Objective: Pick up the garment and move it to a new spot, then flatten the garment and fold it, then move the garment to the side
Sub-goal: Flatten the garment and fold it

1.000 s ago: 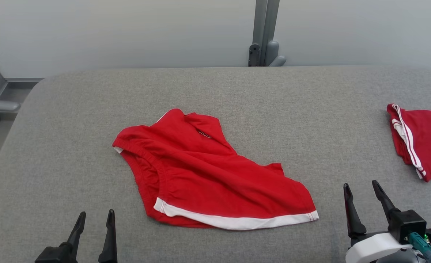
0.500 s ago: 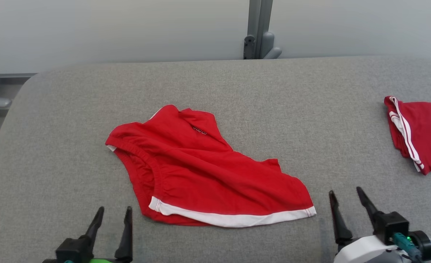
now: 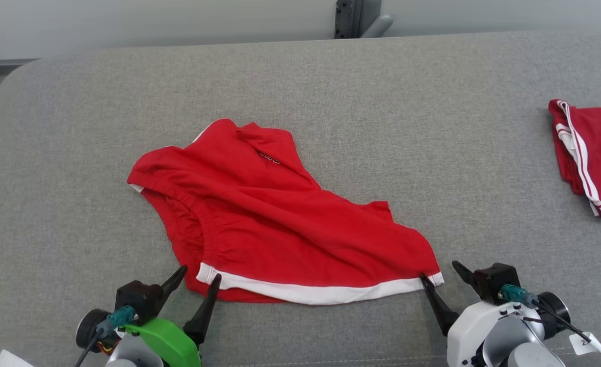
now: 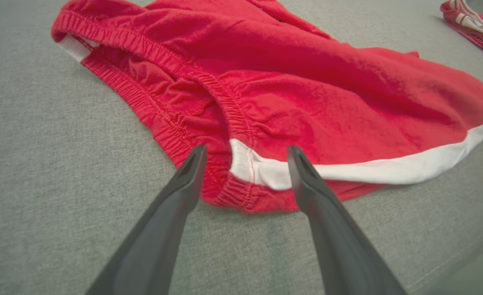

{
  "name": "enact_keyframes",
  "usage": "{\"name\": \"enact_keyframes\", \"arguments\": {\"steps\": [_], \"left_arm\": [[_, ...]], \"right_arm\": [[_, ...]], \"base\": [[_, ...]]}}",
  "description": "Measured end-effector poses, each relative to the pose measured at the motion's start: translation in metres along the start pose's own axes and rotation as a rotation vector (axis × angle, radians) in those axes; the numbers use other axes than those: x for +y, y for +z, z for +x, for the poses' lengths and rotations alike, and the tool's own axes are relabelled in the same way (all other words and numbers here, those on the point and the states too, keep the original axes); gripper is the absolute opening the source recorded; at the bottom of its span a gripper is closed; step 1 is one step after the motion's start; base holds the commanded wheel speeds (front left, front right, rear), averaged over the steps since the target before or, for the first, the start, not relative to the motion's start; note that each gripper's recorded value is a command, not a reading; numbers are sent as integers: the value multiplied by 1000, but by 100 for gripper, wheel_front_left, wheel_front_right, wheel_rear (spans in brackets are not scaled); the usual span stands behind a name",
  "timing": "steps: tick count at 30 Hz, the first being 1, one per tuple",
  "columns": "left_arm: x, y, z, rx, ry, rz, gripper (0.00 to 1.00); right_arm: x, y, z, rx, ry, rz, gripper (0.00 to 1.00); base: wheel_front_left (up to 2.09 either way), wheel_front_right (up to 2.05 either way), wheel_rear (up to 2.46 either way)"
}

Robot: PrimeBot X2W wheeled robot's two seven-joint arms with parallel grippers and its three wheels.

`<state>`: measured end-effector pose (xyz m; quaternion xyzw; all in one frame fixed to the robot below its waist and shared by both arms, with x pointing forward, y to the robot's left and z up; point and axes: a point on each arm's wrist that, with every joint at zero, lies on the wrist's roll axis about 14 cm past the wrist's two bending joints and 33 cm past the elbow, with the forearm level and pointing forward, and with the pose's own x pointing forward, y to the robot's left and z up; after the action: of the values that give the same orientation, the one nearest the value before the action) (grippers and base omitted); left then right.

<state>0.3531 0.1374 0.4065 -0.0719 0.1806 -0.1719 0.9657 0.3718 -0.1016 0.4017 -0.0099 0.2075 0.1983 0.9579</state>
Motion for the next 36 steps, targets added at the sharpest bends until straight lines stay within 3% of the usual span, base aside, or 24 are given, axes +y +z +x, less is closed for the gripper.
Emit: {"name": "enact_keyframes", "arguments": {"steps": [14, 15, 16, 17, 18, 20, 21, 26, 31, 36], "left_arm": [[3, -27, 16, 139, -58, -22, 100], [3, -27, 16, 139, -63, -19, 100], [2, -28, 16, 141, -67, -21, 100], [0, -28, 15, 144, -73, -20, 97], [-2, -28, 15, 140, -82, -19, 71], [-4, -27, 15, 135, -94, -17, 16], [-5, -26, 14, 133, -100, -14, 0], [-8, -4, 13, 63, -122, -35, 0], [-18, 51, 10, -86, -182, -81, 0], [-42, 133, -4, -263, -300, -109, 0]], "right_arm": [[4, -22, 12, 91, 43, 17, 100], [6, -23, 12, 94, 49, 20, 95], [8, -23, 13, 98, 55, 24, 49], [9, -23, 13, 98, 58, 30, 18], [9, -23, 13, 97, 60, 39, 0], [11, -23, 14, 97, 64, 65, 0], [12, -22, 14, 97, 69, 76, 0], [12, 3, 12, 17, 74, 156, 0], [-4, 76, -1, -215, 76, 264, 0], [-31, 154, -40, -446, 72, 292, 0]], "base": [[0, 0, 0], [0, 0, 0], [0, 0, 0], [0, 0, 0], [0, 0, 0], [0, 0, 0], [0, 0, 0], [0, 0, 0], [0, 0, 0], [0, 0, 0]]}}
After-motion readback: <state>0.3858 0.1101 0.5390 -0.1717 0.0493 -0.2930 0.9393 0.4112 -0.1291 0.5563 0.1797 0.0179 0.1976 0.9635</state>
